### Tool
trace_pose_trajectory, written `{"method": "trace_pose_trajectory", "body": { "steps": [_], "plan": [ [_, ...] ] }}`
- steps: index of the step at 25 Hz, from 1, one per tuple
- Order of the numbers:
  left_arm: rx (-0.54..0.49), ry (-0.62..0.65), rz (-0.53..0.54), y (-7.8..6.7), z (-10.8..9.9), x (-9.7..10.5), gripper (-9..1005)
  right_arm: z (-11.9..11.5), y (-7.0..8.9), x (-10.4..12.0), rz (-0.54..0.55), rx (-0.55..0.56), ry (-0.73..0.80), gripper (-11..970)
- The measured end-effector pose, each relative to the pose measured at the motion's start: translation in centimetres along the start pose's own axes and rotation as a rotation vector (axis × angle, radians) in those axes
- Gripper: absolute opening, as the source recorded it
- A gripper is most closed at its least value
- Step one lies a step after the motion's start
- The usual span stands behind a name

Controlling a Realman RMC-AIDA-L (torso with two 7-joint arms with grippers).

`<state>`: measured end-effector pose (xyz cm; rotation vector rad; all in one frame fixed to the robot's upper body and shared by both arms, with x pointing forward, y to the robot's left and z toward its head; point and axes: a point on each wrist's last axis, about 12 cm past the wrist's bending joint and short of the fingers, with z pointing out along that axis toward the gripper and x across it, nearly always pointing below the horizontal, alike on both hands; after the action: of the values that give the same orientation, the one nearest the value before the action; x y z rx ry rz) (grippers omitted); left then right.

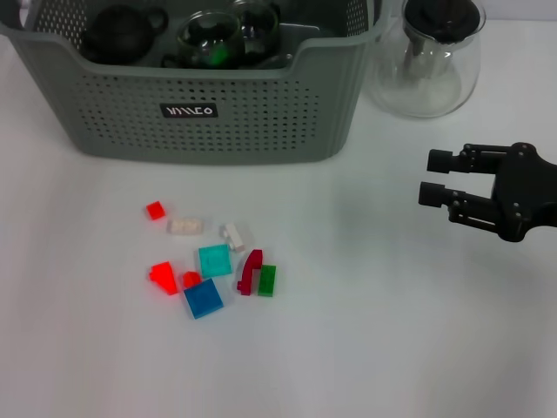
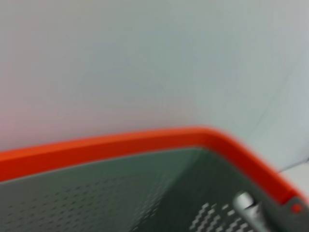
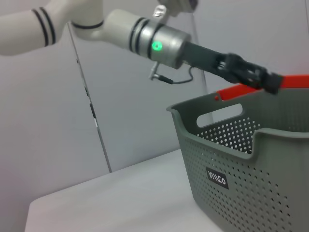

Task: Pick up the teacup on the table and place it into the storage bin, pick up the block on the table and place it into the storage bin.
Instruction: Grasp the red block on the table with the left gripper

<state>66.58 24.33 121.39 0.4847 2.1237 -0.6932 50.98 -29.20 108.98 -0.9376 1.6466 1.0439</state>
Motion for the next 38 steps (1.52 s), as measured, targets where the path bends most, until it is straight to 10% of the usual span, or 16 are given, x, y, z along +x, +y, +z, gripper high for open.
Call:
{"method": "trace_pose_trajectory", "body": {
  "steps": [6,11,17,23,38],
  "plan": [
    [0.278,-0.360,-0.056,-0.4,-6.4,3.7,582,0.0,0.0,0.0,0.001,0.002,-0.002,504],
    [0.359,-0.418,-0.070,0.3,-10.8,9.8,581,0.0,0.0,0.0,0.001,0.002,-0.003,504],
    [0.284,-0.433,0.255,-0.6,-13.9,19.9,577,-0.1,0.0,0.0,0.003,0.007,-0.004,504],
    [0.277,-0.274,0.401,-1.8,-12.4,27.8,571,0.1,-0.1,0.1,0.007,0.013,-0.005,504],
    [0.146,-0.167,0.487,-2.0,-8.3,32.7,574,0.3,0.0,0.2,0.027,0.014,-0.007,504]
  ]
}}
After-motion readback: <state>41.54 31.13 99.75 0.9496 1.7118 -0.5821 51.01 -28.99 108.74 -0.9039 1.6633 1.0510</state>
